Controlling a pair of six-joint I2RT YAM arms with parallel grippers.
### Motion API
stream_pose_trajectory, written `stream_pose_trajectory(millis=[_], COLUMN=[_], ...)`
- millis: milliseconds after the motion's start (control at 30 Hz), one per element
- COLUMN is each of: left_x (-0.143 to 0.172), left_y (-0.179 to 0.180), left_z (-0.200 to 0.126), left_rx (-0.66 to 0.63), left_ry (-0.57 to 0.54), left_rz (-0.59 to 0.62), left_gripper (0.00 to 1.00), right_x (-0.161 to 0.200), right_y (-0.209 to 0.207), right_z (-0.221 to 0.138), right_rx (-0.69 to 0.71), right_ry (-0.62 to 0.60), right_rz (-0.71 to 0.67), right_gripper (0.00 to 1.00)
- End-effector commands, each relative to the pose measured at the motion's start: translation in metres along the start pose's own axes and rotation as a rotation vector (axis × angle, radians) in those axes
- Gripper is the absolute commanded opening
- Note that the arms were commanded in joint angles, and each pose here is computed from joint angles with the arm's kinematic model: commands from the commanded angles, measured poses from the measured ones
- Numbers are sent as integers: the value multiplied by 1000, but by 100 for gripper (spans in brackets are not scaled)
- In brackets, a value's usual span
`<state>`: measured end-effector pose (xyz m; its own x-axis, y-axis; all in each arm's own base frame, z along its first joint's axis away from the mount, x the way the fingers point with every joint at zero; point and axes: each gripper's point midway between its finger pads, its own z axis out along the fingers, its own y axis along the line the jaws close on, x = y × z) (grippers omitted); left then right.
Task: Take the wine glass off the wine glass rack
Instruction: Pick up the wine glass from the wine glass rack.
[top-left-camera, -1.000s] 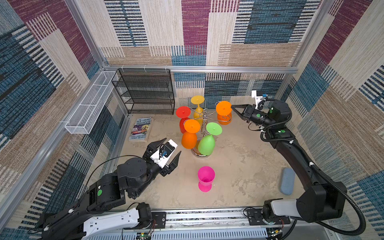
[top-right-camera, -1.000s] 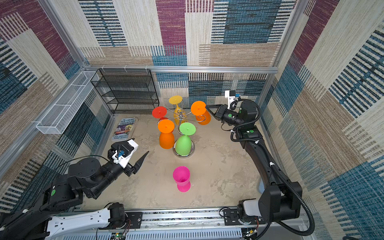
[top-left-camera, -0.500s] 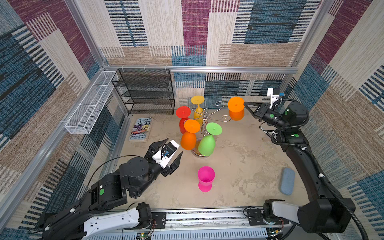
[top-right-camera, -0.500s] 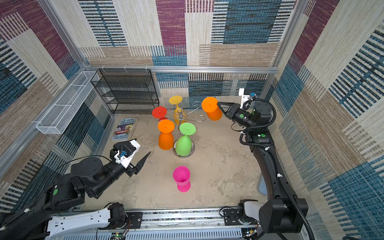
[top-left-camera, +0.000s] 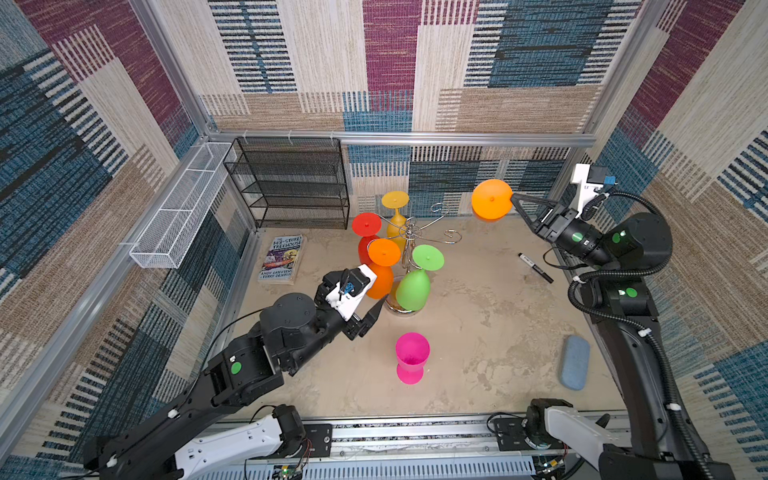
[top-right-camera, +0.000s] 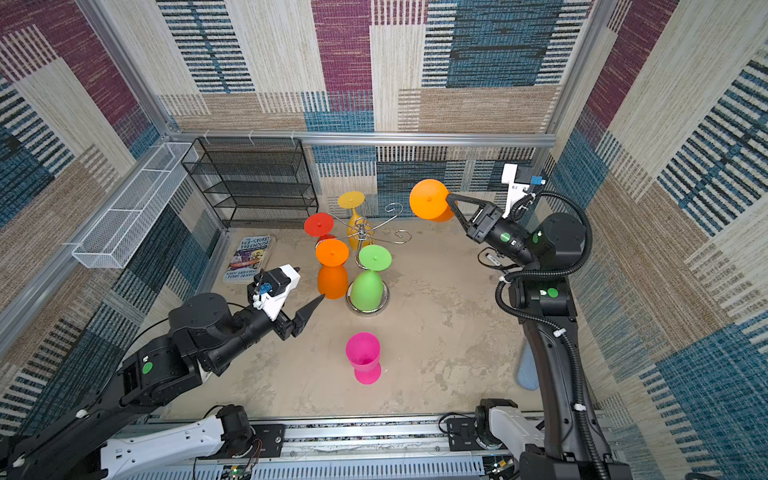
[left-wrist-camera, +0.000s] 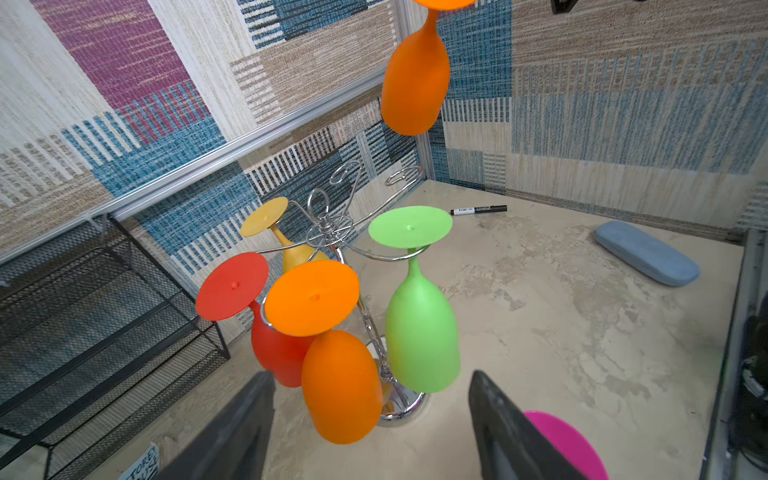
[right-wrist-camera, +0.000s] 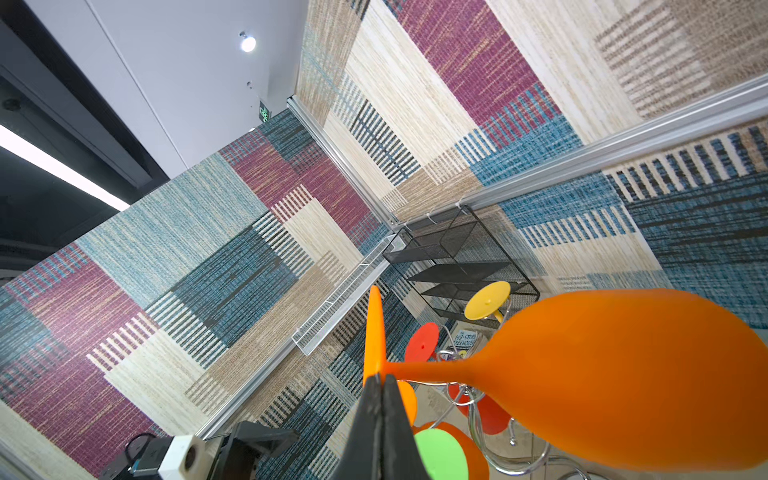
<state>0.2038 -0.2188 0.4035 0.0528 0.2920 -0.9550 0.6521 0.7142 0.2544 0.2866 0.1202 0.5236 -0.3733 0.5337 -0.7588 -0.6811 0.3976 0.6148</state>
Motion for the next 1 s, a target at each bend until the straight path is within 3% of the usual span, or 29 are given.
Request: stream_pose_trajectory(millis=[0,433,667,967], left_x=[-24,-59,-66,-72], left_y=[-11,-12,8,5], left_z=[7,23,40,51], left_rx=[125,350,408,545], left_ry=[-113,-294,-352,-372], left_rz=[-115,-219,-301,-314], left_gripper=[76,78,78,80], right_x=[-7,0,3,21], right_y=[26,65,90,111], right_z=[-4,-14,-20,-7], right_rx=[-62,-289,-379,-516], right_ry=[-12,-14,-20,4], right_rz=[-49,-6,-31,11], right_gripper=[0,0,0,0])
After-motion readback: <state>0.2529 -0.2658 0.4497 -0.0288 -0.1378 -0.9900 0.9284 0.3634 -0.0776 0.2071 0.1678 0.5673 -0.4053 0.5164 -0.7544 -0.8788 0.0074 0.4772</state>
